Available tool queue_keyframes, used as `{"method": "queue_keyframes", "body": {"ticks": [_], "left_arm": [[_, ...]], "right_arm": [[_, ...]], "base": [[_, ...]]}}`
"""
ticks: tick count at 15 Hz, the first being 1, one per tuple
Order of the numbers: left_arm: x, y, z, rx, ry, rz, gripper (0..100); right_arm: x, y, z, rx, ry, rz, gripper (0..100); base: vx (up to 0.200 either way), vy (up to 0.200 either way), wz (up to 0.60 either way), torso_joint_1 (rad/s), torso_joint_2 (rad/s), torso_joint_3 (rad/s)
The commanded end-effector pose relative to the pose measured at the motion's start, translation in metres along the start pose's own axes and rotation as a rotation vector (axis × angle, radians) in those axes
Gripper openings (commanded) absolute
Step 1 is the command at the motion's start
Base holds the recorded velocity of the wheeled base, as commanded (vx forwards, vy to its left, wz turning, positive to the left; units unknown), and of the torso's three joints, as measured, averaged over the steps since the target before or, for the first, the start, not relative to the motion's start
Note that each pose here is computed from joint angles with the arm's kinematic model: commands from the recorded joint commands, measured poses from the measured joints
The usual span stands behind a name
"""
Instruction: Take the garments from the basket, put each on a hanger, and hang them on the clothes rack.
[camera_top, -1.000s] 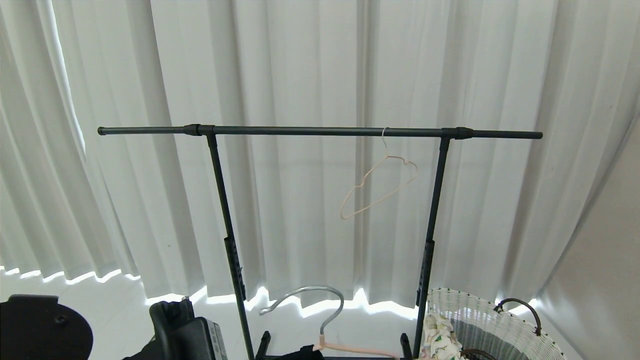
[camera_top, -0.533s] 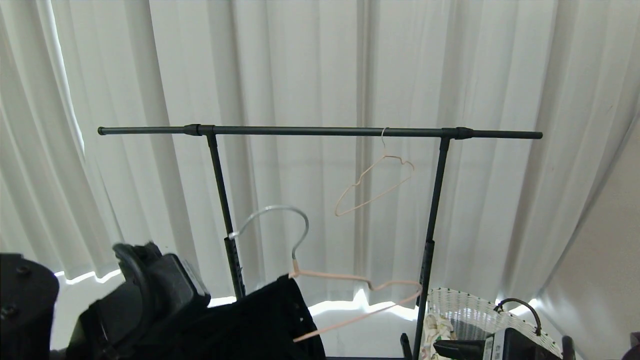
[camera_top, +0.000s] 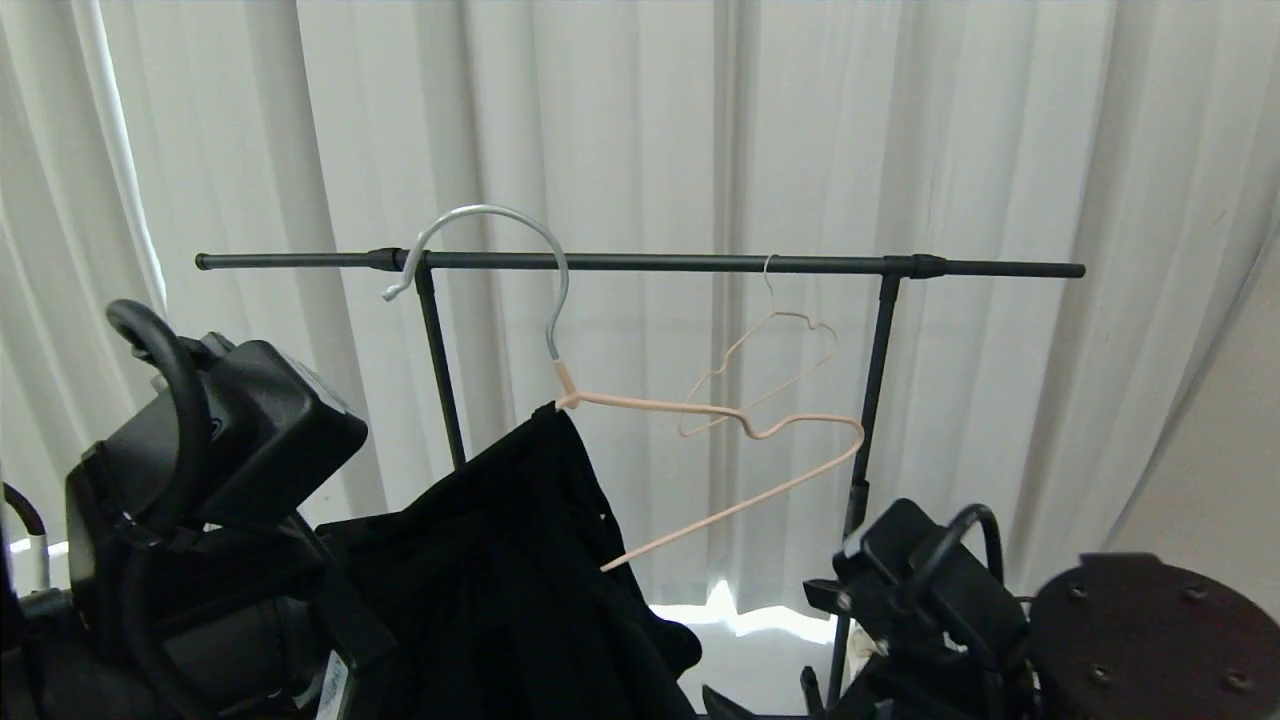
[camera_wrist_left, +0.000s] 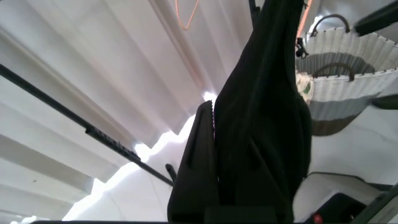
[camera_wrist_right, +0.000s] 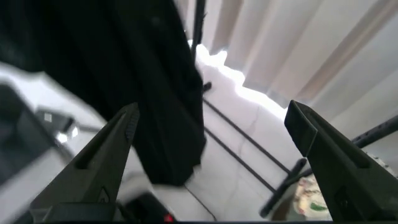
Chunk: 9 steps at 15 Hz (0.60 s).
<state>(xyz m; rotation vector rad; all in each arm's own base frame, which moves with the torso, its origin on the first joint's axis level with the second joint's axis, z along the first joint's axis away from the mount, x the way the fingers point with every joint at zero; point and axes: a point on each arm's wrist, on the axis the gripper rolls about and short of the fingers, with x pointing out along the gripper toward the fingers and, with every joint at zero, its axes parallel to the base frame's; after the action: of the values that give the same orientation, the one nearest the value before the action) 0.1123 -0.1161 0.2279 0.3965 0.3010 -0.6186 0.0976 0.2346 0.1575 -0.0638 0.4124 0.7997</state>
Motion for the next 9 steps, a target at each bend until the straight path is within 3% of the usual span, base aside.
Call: {"method": "queue_keyframes", "body": {"ticks": [1,9], "left_arm": [[0.000,0.000,0.001,-0.001,-0.004,0.002,0],[-0.005,-0.002,0.007,0.003,-0.040,-0.038,0]], "right_arm": [[0.038,0.011,0.000,0.036,0.012,-0.068,100],[0.055,0.007,-0.012,0.028,0.052,-0.140,100]], "base": [[0.000,0.000,0.00,0.000,0.00,0.000],[0.000,0.000,0.00,0.000,0.00,0.000]]}}
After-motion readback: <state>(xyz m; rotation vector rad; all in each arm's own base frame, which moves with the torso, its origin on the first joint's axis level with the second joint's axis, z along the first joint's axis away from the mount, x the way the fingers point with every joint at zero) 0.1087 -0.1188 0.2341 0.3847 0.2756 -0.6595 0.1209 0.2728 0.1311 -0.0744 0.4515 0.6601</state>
